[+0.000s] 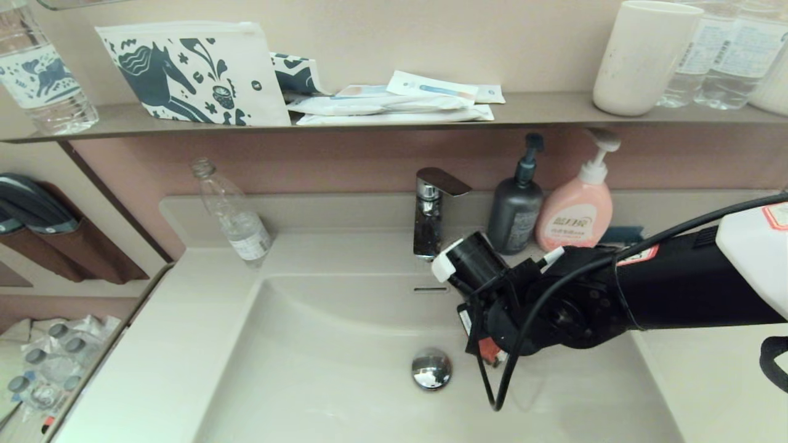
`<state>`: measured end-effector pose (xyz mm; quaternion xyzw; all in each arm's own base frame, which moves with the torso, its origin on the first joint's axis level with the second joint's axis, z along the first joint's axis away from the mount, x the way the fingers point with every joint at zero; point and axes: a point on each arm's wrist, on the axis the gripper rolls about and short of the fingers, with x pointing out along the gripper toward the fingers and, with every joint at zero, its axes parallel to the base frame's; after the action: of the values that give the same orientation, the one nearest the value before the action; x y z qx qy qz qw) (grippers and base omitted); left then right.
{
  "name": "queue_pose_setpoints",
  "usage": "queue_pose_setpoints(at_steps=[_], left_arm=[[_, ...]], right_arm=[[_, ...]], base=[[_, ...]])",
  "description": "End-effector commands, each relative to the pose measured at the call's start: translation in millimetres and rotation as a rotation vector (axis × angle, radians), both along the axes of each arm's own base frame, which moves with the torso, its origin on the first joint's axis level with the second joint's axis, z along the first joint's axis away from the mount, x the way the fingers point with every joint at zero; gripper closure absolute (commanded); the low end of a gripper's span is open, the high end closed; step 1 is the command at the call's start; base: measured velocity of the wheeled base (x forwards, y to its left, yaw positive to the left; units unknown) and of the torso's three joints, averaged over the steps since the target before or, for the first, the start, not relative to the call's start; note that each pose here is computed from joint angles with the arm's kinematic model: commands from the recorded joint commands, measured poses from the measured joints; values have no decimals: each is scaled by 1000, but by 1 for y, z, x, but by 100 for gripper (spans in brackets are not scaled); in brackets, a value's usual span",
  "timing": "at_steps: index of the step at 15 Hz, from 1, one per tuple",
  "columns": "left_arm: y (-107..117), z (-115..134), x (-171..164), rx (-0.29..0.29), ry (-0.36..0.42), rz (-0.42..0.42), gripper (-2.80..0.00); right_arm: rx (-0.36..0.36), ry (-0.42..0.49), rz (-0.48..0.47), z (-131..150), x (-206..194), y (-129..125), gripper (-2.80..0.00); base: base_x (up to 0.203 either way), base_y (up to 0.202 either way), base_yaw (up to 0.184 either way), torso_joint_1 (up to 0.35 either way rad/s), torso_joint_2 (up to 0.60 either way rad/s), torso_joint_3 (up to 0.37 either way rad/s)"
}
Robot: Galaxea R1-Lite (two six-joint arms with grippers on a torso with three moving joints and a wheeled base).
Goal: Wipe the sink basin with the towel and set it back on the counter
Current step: Wipe the sink
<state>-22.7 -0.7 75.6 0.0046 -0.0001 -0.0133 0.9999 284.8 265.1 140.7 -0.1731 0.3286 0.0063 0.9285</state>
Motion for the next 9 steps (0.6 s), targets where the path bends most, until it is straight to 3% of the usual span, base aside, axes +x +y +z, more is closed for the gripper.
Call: queue_pose_setpoints(at_steps=[1, 5, 9], left_arm=[[0, 0, 0, 0, 0, -1, 0], [0, 0, 0, 0, 0, 0, 0], [0, 0, 0, 0, 0, 0, 0]], right_arm=[[-10, 18, 68, -8, -16, 20, 0], [-1, 25, 138, -26, -23, 44, 0], [9, 38, 134, -37, -17, 45, 0]], base=[[0, 0, 0, 0, 0, 0], [0, 0, 0, 0, 0, 0], [0, 0, 0, 0, 0, 0]])
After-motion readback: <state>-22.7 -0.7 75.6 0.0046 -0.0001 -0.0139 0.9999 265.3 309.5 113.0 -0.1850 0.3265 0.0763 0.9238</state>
